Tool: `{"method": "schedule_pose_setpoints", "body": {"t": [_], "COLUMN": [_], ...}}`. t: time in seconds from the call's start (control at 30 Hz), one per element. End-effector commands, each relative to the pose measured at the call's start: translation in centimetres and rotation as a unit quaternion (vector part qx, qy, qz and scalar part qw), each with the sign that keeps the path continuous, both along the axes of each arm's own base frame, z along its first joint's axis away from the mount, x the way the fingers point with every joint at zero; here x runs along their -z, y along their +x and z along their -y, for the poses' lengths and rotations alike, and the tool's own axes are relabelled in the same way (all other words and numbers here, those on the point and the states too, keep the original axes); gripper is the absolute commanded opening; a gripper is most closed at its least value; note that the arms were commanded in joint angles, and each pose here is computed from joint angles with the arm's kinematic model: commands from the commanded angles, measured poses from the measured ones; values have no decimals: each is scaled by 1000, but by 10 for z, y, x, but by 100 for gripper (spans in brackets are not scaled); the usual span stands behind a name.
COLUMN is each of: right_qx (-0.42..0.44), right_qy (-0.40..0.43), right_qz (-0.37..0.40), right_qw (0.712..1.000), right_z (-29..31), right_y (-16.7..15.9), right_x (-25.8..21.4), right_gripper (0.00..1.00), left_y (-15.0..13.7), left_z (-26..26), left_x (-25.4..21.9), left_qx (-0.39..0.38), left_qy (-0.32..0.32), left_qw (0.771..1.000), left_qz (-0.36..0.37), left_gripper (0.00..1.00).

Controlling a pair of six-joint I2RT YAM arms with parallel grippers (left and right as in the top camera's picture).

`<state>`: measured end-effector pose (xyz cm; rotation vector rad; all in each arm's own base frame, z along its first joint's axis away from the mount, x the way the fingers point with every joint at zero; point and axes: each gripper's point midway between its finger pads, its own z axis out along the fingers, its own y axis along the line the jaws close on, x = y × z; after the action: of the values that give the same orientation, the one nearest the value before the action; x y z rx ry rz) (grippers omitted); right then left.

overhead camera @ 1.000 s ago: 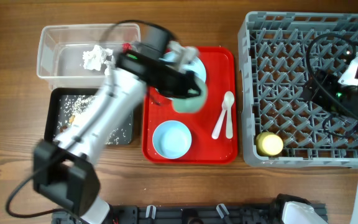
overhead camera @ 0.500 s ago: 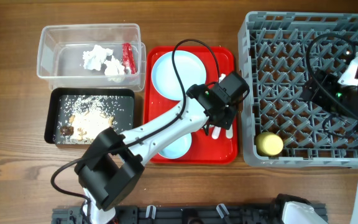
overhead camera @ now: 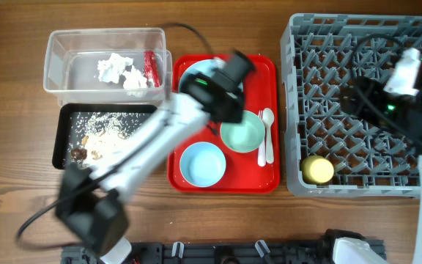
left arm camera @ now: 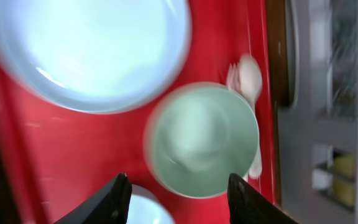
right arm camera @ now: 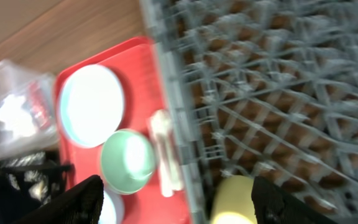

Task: Sort waste into correct bins and load items into the dishwasher rack
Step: 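Carry empty green bowl with left gripper back onto the red tray, then reach right gripper to the green bowl on the red tray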

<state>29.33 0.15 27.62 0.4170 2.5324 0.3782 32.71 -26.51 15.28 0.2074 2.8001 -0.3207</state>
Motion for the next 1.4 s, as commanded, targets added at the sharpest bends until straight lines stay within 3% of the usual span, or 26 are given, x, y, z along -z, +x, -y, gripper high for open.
{"method": "schedule_pose_setpoints", "body": {"t": [0.0, 0.2, 0.23, 0.33, 0.4, 0.63, 0.77, 0.9, 1.23, 1.37], "right_qx": [-78, -150, -162, -192, -185, -167, -157, -167, -170, -177], "right_qy": [36, 17, 14, -14, -41, -124, -158, -170, -174, -176], "right_qz": [-28, -79, -87, -114, -134, -189, -202, -208, -219, -222], "right_qw": [996, 985, 983, 975, 973, 960, 954, 949, 945, 943], "right_z": [-51, -122, -133, -164, -167, -153, -143, -142, -139, -135], "right_y": [9, 25, 28, 33, 36, 49, 54, 56, 57, 57], "right_x": [23, 71, 79, 113, 133, 194, 212, 225, 238, 238], "right_gripper": [77, 74, 72, 70, 69, 62, 61, 61, 44, 42], "left_y": [16, 24, 25, 27, 27, 24, 24, 25, 25, 25], "left_z": [-48, -115, -126, -146, -153, -159, -174, -177, -177, -177], "left_x": [-61, -81, -82, -78, -77, -74, -71, -71, -71, -71], "left_qx": [-77, -157, -171, -198, -207, -212, -229, -232, -232, -233], "left_qy": [-69, -71, -69, -62, -59, -51, -13, -5, -5, -5], "left_qw": [994, 985, 982, 978, 977, 976, 973, 972, 972, 972], "left_qz": [24, 30, 29, 17, 13, 6, 15, 19, 19, 19], "left_gripper": [52, 59, 63, 90, 100, 100, 100, 100, 100, 100]}}
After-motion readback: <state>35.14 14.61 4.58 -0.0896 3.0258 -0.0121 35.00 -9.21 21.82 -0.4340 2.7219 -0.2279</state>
